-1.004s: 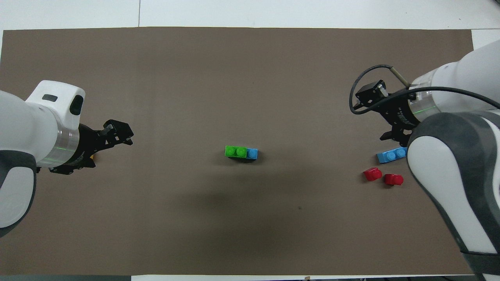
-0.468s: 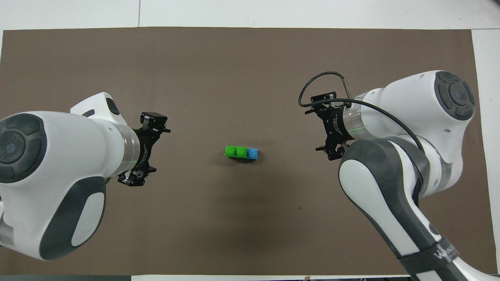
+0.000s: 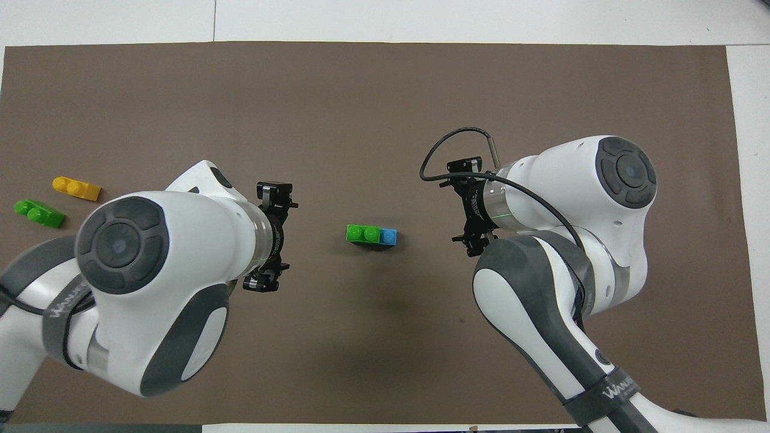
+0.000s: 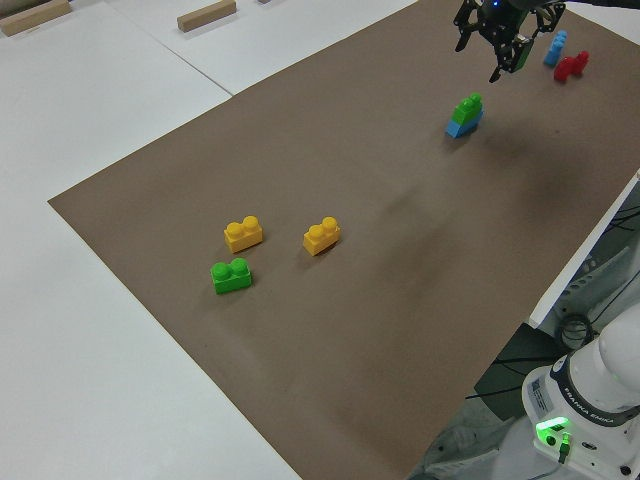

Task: Remove green block with left arm and hold with right
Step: 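Reach the left and right grippers toward the joined green-blue bricks, then grip the green brick with the left gripper while the right gripper grips the blue brick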

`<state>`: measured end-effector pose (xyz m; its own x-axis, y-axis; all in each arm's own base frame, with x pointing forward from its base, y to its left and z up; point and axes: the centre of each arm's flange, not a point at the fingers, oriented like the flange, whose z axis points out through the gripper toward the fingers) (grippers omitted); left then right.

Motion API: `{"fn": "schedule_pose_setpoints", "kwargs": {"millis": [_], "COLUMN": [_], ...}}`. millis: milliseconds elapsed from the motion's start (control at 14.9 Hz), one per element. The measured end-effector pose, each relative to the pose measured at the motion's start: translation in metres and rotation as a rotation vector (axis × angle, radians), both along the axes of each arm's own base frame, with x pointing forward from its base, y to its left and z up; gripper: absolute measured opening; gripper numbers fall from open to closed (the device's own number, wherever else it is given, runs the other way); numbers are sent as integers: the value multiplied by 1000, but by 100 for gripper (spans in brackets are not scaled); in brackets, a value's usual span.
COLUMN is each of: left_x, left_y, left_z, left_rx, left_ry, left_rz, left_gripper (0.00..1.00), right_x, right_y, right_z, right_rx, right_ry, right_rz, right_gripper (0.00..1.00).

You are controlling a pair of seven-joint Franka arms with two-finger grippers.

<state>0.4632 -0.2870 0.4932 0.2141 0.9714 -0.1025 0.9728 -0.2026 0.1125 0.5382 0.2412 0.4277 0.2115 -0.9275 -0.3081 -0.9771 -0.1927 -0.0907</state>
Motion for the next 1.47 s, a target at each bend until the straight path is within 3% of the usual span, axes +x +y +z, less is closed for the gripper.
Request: {"fn": "schedule_pose_setpoints", "kwargs": {"millis": [803, 1472], "left_x": [32, 51], "left_y": [-49, -67], "left_z": [-69, -129], "left_rx": [16, 51], "left_ry": [81, 99], "left_rz": [170, 220], "left_gripper": [100, 100], "right_x": [-10, -26], "right_y": [18, 53], "right_z": [-42, -86], "right_rx": [85, 68], "right_ry": [75, 84], "right_rz": [-264, -235], "right_gripper": [100, 98]}}
